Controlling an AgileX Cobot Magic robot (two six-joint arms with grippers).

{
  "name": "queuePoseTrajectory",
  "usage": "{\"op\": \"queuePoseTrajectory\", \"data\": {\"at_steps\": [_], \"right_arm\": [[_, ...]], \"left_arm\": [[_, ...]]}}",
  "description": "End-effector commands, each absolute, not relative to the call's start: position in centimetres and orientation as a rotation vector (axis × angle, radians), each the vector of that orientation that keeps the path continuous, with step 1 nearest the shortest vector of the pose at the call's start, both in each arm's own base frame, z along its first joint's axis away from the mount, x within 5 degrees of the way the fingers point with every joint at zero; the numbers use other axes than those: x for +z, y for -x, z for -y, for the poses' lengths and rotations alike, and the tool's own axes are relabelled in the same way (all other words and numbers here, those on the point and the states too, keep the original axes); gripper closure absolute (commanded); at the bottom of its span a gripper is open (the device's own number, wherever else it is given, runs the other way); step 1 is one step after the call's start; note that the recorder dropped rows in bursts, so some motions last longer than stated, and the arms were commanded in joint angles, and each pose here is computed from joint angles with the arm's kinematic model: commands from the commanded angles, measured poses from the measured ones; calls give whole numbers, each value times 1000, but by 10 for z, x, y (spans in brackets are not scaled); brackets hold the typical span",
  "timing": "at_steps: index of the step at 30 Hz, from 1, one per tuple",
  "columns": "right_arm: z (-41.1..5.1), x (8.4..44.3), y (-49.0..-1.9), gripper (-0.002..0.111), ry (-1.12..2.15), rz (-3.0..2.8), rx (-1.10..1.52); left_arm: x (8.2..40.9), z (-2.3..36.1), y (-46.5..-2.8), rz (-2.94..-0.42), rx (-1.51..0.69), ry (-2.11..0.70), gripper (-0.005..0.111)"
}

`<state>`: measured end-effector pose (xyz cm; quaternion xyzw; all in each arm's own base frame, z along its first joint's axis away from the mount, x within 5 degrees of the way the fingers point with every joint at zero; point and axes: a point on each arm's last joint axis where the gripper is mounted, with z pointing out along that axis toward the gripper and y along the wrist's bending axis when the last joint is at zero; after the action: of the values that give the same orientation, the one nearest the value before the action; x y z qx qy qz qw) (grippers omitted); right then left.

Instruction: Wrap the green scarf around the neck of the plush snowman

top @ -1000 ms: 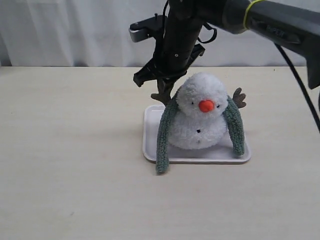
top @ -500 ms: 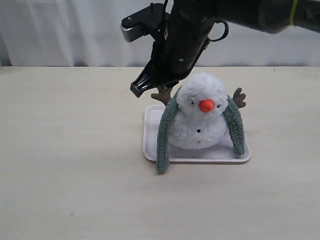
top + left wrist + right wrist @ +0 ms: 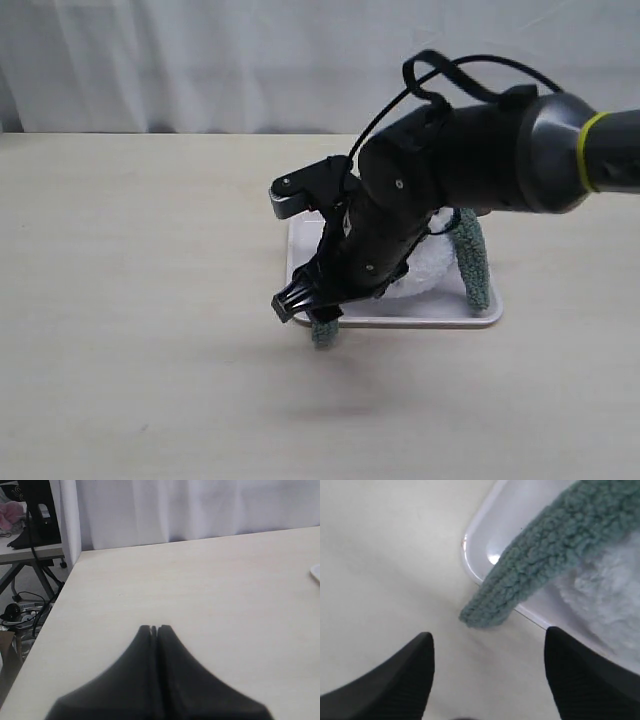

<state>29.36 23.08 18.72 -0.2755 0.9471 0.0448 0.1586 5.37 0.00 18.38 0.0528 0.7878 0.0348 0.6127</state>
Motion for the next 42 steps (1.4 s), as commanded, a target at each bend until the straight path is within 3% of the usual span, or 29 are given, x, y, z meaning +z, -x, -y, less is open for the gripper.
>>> {"op": "queuePoseTrajectory", "data": {"at_steps": [1, 17, 19, 23, 25, 34, 42], "right_arm": [[-236, 167, -297, 47, 723, -2697, 181], [-238, 119, -313, 55, 674, -2720, 194], [-238, 119, -313, 64, 677, -2717, 192], [-239, 123, -315, 96, 721, -2698, 186], [-240, 128, -314, 104, 746, -2680, 187], [-228, 165, -300, 104, 903, -2699, 109], [-198, 173, -294, 104, 1107, -2760, -314]], "left_arm": [[184, 0, -54, -1807, 77, -118, 107], [184, 0, -54, -1807, 77, -118, 107], [184, 0, -54, -1807, 77, -118, 107], [184, 0, -54, -1807, 77, -118, 107], [184, 0, -54, -1807, 77, -118, 107], [184, 0, -54, -1807, 77, -118, 107], [184, 0, -54, -1807, 77, -118, 107]]}}
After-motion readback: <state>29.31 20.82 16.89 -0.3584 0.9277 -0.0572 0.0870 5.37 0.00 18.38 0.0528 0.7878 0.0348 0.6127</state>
